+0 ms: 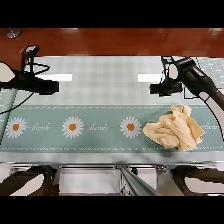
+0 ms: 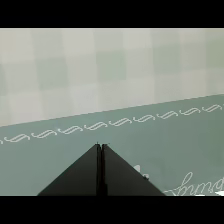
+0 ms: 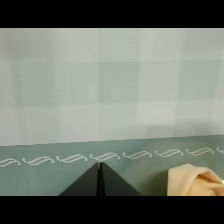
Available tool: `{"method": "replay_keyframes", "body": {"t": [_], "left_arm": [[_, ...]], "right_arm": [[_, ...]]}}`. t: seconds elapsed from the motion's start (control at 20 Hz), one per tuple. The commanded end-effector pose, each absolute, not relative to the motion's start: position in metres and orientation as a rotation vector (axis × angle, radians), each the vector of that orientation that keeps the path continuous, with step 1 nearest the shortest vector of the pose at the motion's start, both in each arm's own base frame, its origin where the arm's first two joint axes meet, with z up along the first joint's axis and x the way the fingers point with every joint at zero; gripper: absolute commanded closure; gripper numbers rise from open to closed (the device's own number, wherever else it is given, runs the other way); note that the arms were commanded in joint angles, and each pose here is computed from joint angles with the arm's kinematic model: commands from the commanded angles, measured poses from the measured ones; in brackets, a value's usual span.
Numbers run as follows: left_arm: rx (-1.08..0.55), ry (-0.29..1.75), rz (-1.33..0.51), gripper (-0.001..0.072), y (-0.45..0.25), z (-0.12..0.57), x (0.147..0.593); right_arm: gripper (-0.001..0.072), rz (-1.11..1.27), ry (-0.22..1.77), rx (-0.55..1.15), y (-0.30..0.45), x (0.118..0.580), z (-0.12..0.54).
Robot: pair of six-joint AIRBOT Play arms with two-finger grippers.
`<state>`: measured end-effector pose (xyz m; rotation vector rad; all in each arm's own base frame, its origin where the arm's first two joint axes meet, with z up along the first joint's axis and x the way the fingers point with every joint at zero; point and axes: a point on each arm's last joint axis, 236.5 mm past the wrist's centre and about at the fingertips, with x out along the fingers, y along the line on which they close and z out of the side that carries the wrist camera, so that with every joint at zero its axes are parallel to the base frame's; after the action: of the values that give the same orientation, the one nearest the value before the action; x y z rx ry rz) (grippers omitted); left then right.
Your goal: Fold the shirts.
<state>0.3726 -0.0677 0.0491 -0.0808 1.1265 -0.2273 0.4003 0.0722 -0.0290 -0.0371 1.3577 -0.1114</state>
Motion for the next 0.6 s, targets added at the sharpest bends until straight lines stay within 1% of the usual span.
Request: {"method": "replay_keyframes", "body": {"t": [0.0, 0.05, 0.1, 0.15, 0.2, 0.25, 0.3, 0.35, 0.45, 0.55], "left_arm": [[-0.083, 1.082, -0.22, 0.0687, -0.067, 0.052, 0.383], [-0.084, 1.063, -0.216, 0.0686, -0.067, 0.054, 0.388], [-0.085, 1.054, -0.214, 0.0682, -0.067, 0.054, 0.391], [-0.088, 1.054, -0.212, 0.0584, -0.067, 0.053, 0.392], [-0.087, 1.057, -0.212, 0.0223, -0.067, 0.053, 0.391], [-0.081, 1.076, -0.205, 0.0005, -0.063, 0.052, 0.387], [-0.059, 1.12, -0.189, 0.0005, -0.054, 0.051, 0.379], [-0.048, 1.167, -0.174, 0.0006, -0.046, 0.05, 0.368], [-0.057, 1.207, -0.135, 0.0006, -0.028, 0.051, 0.347], [-0.083, 1.174, -0.105, 0.0006, -0.018, 0.055, 0.327]], "right_arm": [[0.0679, -0.132, 1.385, -0.066, 0.065, 0.394, -0.029], [0.0668, -0.142, 1.418, -0.083, 0.062, 0.386, -0.03], [0.0475, -0.153, 1.456, -0.112, 0.056, 0.377, -0.03], [0.0138, -0.152, 1.489, -0.151, 0.05, 0.368, -0.027], [0.0081, -0.149, 1.511, -0.208, 0.042, 0.36, -0.02], [0.0081, -0.181, 1.509, -0.256, 0.028, 0.354, -0.007], [0.0081, -0.222, 1.468, -0.297, 0.013, 0.352, 0.013], [0.0081, -0.253, 1.409, -0.288, 0.003, 0.351, 0.035], [0.0081, -0.304, 1.288, -0.174, -0.013, 0.339, 0.064], [0.0082, -0.37, 1.211, -0.06, -0.031, 0.308, 0.07]]}}
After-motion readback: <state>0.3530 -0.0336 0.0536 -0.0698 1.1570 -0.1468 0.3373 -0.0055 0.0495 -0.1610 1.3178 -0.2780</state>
